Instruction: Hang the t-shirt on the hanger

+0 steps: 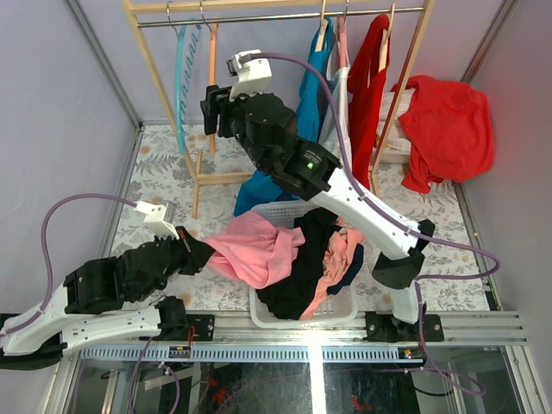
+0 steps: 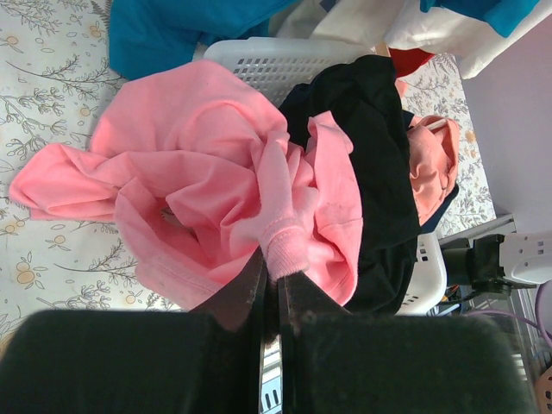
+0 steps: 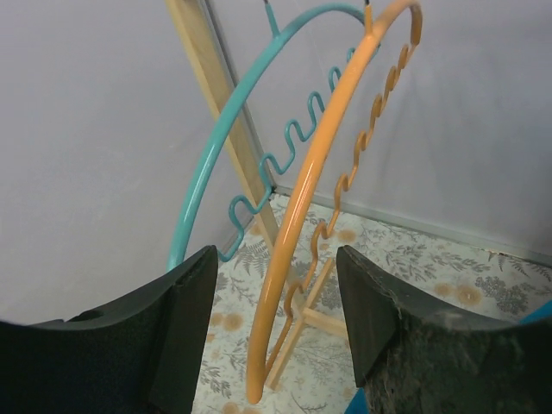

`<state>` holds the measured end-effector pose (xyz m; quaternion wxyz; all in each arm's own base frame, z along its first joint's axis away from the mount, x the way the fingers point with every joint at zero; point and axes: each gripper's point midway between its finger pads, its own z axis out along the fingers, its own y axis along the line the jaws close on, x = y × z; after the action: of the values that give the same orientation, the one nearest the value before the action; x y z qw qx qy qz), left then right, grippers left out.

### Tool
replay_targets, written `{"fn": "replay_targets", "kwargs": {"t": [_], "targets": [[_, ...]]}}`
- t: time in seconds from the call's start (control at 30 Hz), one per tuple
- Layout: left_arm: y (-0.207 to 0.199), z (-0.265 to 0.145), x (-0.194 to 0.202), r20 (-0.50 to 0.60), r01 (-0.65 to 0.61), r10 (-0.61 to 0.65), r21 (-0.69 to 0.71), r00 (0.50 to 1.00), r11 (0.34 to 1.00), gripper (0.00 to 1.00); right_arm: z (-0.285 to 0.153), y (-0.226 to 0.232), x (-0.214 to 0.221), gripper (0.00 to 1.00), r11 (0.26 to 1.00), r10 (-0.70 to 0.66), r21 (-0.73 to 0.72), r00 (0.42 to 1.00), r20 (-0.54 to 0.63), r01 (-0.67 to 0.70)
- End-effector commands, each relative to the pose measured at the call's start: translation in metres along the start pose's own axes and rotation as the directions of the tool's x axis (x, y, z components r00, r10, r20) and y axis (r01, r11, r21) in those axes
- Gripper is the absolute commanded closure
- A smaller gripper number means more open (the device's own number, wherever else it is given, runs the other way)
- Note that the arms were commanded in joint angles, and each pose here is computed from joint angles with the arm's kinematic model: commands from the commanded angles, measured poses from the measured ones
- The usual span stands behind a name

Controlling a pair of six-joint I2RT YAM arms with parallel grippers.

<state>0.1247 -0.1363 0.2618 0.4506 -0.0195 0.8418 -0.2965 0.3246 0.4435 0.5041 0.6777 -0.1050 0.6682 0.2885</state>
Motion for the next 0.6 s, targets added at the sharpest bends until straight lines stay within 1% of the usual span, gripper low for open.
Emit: {"fn": "replay_targets", "kwargs": {"t": [0.0, 0.23, 0.57], "targets": [[-0.003, -0.007, -0.014, 0.039, 0.029, -0.029, 0.015, 0.999, 0.999, 1.00, 0.007, -0.005, -0.015, 0.36, 0.998, -0.012, 0.056, 0.997, 0.079, 0.007], [-0.002, -0.010, -0.016, 0.046, 0.032, -0.033, 0.019, 0.998, 0.999, 1.00, 0.014, -0.007, -0.011, 0.35, 0.996, -0.029, 0.081, 0.996, 0.084, 0.023], [0.000, -0.012, -0.017, 0.047, 0.031, -0.032, 0.017, 0.998, 0.999, 1.00, 0.016, -0.024, -0.009, 0.40, 0.986, -0.053, 0.165, 0.995, 0.087, 0.038]]}}
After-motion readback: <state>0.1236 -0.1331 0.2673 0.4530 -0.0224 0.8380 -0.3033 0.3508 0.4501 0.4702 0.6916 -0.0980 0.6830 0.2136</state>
